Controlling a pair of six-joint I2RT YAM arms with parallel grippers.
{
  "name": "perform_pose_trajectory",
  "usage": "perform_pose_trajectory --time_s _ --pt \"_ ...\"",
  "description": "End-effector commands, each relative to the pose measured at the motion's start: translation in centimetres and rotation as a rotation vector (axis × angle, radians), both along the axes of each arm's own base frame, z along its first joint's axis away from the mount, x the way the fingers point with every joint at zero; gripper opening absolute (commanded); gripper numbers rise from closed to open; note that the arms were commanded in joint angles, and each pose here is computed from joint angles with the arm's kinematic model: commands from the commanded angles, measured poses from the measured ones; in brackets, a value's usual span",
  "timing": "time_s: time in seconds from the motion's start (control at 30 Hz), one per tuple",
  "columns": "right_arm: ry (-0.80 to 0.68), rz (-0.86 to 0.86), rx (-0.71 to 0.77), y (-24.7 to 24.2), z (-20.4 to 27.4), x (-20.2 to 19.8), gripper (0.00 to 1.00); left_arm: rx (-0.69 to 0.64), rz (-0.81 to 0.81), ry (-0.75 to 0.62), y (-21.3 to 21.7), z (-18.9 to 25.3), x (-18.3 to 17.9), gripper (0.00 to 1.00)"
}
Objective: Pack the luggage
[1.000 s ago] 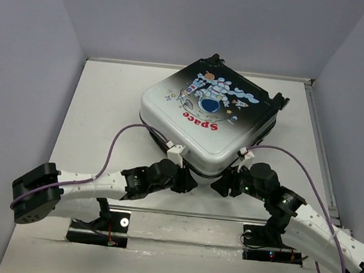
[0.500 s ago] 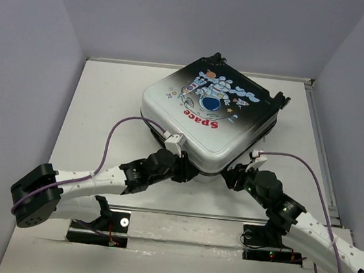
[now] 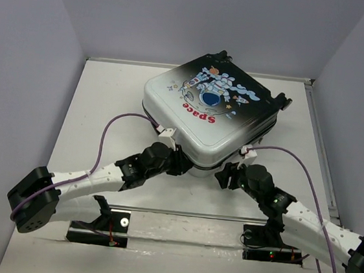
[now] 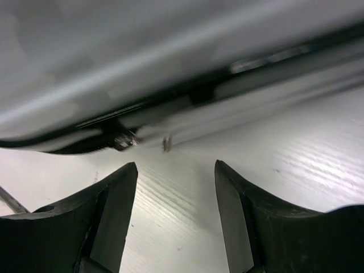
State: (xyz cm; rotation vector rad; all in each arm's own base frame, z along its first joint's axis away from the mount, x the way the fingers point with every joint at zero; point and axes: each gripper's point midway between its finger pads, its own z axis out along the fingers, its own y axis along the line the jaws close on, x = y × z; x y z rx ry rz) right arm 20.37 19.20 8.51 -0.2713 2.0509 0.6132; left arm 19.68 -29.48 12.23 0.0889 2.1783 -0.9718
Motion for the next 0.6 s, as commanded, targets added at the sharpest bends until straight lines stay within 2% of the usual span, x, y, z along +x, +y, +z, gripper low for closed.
perform_pose_trajectory --time_s 0.0,0.37,0.5,0.57 --pt "-0.191 0.08 0.129 2.8 5.2 1.7 0.61 -0.104 0.061 -0.132 -0.8 5.0 2.9 0.32" --pt "-0.317 0.045 0.138 2.5 6.9 3.1 0.52 -0.106 0.056 -0.133 -0.8 4.9 2.8 0.32" --pt "-0.345 0.062 0.17 3.1 7.7 3.1 0.26 -0.115 0.053 -0.132 -1.0 5.0 2.9 0.31" --pt "-0.347 0.07 0.194 3.1 7.8 2.8 0.18 -0.123 0.053 -0.136 -1.2 5.2 3.0 0.31"
